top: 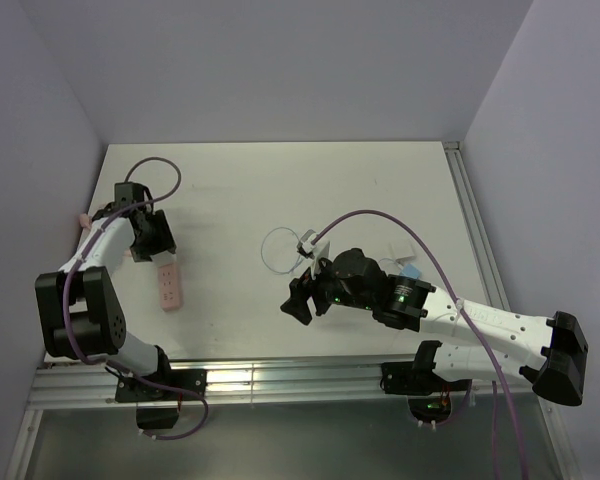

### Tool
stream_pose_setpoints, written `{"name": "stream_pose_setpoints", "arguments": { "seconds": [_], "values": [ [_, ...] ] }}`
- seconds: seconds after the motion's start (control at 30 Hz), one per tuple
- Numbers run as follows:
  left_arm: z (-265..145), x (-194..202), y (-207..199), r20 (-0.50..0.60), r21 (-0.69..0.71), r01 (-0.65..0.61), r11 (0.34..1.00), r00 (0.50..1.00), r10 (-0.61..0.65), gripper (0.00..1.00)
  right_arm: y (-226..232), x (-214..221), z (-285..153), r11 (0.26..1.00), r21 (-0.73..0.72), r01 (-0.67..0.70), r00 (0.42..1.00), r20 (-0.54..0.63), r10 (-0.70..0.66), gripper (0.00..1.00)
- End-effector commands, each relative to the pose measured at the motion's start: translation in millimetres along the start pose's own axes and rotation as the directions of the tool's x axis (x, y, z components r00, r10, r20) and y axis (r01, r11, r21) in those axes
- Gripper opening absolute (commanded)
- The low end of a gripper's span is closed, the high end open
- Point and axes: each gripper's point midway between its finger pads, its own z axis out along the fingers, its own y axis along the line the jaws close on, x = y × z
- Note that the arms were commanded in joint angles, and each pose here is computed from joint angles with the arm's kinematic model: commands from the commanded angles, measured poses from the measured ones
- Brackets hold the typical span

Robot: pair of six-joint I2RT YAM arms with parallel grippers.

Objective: Insert the plug

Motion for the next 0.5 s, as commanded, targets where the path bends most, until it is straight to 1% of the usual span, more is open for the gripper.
{"name": "stream_pose_setpoints", "arguments": {
  "seconds": [0.0,0.03,0.07,0.1,0.13,0.17,0.2,0.27,0.3,0.4,0.47],
  "values": [
    [9.2,34.2,-50.8,-0.121,0.160,0.158,0.975,0.983,-0.139,0.00,-2.8,-11.4,-0.7,1.000,0.016,0.002,0.999,0.048,-0.003,0.78],
    [7.0,45.0,-61.8,-0.156,0.223,0.187,0.957,0.976,-0.154,0.00,-3.3,-10.8,-0.5,1.000,0.020,0.002,0.999,0.048,-0.003,0.78],
    [8.1,39.5,-70.2,-0.143,0.262,0.221,0.939,0.972,-0.189,0.00,-4.0,-10.2,-0.6,1.000,0.024,0.002,0.999,0.046,-0.003,0.78],
    [9.3,43.3,-73.2,-0.154,0.266,0.233,0.936,0.968,-0.197,0.00,-5.0,-11.3,-0.7,1.000,0.029,0.001,0.999,0.049,-0.003,0.78],
    [12.2,45.4,-74.5,-0.160,0.255,0.227,0.940,0.969,-0.191,0.00,-5.4,-11.0,-0.4,1.000,0.031,0.001,0.999,0.048,-0.003,0.78],
    [16.6,46.6,-71.1,-0.152,0.216,0.218,0.952,0.970,-0.187,0.00,-5.5,-10.3,-0.2,1.000,0.030,0.003,0.999,0.046,-0.004,0.78],
    [16.4,49.2,-77.3,-0.152,0.220,0.203,0.954,0.973,-0.172,0.00,-5.8,-9.6,0.4,1.000,0.031,0.003,0.999,0.043,-0.004,0.78],
    [13.8,52.1,-88.4,-0.172,0.267,0.235,0.934,0.966,-0.194,0.00,-4.6,-9.6,0.8,1.000,0.025,0.003,0.999,0.043,-0.004,0.78],
    [12.8,48.1,-92.8,-0.162,0.285,0.240,0.928,0.966,-0.201,0.00,-4.0,-9.0,1.5,1.000,0.022,0.002,0.999,0.041,-0.003,0.78],
    [10.4,45.4,-99.6,-0.154,0.278,0.226,0.934,0.970,-0.189,0.00,-4.5,-9.4,2.7,1.000,0.025,0.001,0.999,0.038,-0.002,0.78],
    [8.0,44.2,-110.9,-0.172,0.327,0.262,0.908,0.961,-0.216,0.00,-5.0,-8.8,2.9,1.000,0.026,0.003,0.999,0.037,-0.004,0.78]
  ]
}}
